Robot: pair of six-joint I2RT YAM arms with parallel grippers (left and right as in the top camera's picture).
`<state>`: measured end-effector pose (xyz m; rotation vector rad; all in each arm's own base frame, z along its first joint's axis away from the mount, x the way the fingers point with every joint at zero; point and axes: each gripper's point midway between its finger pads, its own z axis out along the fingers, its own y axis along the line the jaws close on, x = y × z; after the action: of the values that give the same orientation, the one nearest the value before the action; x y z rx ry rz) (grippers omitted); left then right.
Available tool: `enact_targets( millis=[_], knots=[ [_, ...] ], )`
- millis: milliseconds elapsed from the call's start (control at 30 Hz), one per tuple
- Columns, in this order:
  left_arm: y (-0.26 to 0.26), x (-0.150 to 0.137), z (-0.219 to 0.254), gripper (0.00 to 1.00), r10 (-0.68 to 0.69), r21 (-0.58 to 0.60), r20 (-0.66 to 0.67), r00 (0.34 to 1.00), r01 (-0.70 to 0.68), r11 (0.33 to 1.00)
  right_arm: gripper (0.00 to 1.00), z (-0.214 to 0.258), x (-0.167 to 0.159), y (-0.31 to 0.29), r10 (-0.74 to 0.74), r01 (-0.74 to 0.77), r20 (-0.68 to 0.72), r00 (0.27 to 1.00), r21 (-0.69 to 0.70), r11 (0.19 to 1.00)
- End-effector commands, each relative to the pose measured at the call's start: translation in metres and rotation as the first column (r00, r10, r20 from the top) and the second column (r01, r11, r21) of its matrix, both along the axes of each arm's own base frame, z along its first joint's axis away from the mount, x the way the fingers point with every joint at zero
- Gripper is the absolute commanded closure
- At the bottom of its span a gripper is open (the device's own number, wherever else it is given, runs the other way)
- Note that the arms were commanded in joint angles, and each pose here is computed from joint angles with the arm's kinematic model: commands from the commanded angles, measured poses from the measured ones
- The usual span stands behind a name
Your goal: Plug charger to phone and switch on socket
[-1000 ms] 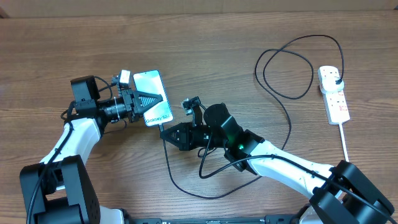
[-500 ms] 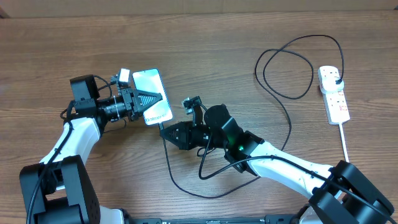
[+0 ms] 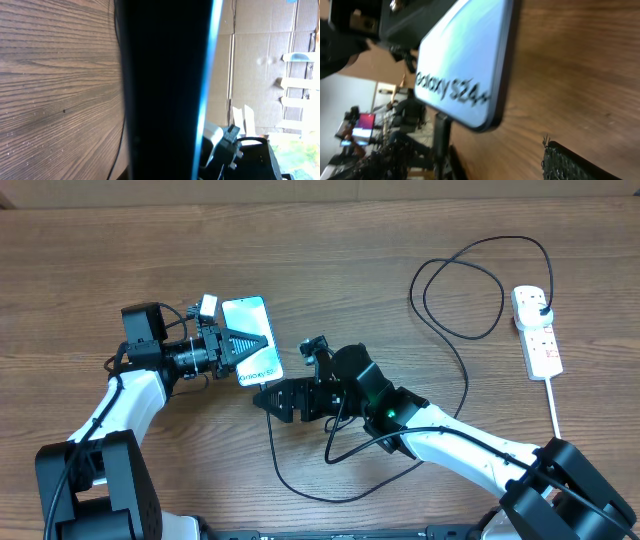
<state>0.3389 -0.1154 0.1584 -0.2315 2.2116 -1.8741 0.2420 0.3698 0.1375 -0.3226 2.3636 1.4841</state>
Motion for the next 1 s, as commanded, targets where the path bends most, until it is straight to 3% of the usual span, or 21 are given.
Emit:
enact_targets(
  millis=[0, 133, 367, 600, 767, 967],
  knots=[
    [-0.003, -0.004, 0.010, 0.96, -0.026, -0.011, 0.049, 0.998, 0.026, 1.000, 0.14, 0.020, -0.020, 0.014, 0.098, -0.100, 0.046, 0.994, 0.044, 0.994],
    [-0.003, -0.004, 0.010, 0.96, -0.027, -0.010, 0.052, 0.998, 0.027, 1.000, 0.22, 0.016, -0.021, 0.019, 0.078, -0.079, 0.110, 0.991, 0.005, 0.997],
    [-0.005, -0.007, 0.010, 0.96, -0.043, -0.009, 0.078, 0.996, 0.044, 0.999, 0.51, 0.015, -0.017, 0.018, 0.062, -0.062, 0.115, 0.991, 0.000, 0.998],
    [-0.013, -0.024, 0.001, 0.96, -0.093, 0.017, 0.127, 0.988, 0.091, 0.996, 0.62, 0.015, -0.016, 0.017, 0.055, -0.055, 0.122, 0.991, -0.003, 0.998],
    [-0.013, -0.023, 0.002, 0.96, -0.099, 0.029, 0.168, 0.981, 0.096, 0.995, 0.80, 0.014, -0.014, 0.017, 0.047, -0.047, 0.124, 0.991, -0.007, 0.999],
    [-0.013, -0.022, 0.003, 0.96, -0.099, 0.034, 0.185, 0.978, 0.094, 0.995, 0.89, 0.012, -0.015, 0.016, 0.047, -0.045, 0.117, 0.992, -0.015, 0.999]
  ],
)
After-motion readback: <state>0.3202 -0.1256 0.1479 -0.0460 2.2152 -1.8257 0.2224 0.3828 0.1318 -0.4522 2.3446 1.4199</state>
